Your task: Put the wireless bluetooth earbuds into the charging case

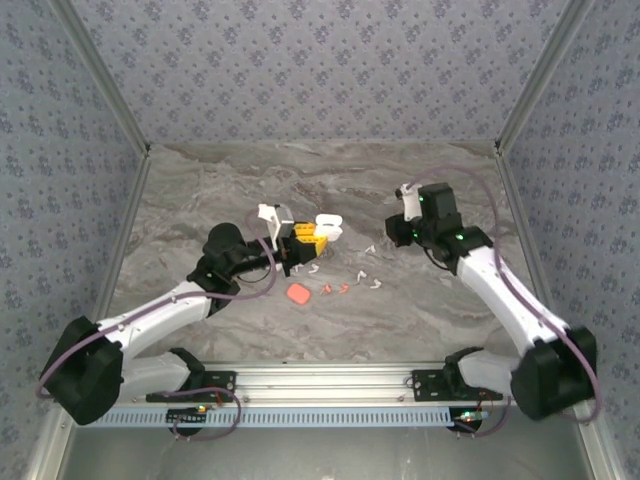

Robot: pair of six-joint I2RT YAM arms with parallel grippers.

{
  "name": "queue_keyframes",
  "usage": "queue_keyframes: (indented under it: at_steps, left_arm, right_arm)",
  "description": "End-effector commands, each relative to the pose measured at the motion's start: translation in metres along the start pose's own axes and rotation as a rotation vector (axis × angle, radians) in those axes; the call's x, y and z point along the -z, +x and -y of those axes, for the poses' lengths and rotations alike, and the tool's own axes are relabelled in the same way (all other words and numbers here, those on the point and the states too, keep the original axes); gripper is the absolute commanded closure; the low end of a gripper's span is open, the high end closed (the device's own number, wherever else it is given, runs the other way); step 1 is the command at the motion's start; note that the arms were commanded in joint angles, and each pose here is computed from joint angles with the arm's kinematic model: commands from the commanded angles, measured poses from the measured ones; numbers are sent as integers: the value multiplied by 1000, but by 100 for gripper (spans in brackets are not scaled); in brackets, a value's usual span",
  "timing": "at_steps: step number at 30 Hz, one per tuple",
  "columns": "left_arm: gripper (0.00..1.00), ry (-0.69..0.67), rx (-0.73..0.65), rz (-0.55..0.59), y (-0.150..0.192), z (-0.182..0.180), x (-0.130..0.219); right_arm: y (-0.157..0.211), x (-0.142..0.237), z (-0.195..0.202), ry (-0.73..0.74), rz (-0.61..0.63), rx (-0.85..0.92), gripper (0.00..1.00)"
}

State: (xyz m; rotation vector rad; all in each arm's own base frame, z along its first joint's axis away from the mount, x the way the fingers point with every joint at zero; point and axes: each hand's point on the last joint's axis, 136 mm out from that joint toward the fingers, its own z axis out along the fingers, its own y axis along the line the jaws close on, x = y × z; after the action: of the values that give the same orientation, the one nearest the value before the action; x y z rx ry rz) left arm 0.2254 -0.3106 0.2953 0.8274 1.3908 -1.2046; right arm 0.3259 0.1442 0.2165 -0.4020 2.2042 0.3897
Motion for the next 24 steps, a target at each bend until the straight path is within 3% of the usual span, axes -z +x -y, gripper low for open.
queue_keyframes:
  at_steps: [1,5,11,24]
  left_arm:
    - [100,60,1,49,-15,10,-8]
    - [100,98,6,40,-15,14,-19]
    - [100,152,10,23,-12,24,-35]
    - [100,178,23,15,-9,30,-44]
  right_arm:
    - [-17,34,-22,-74,113,169,78]
    - [-42,75,-46,-130,233,306,78]
    - [-62,108,-79,-176,306,505,78]
    - [-55,105,-111,-202,282,696,78]
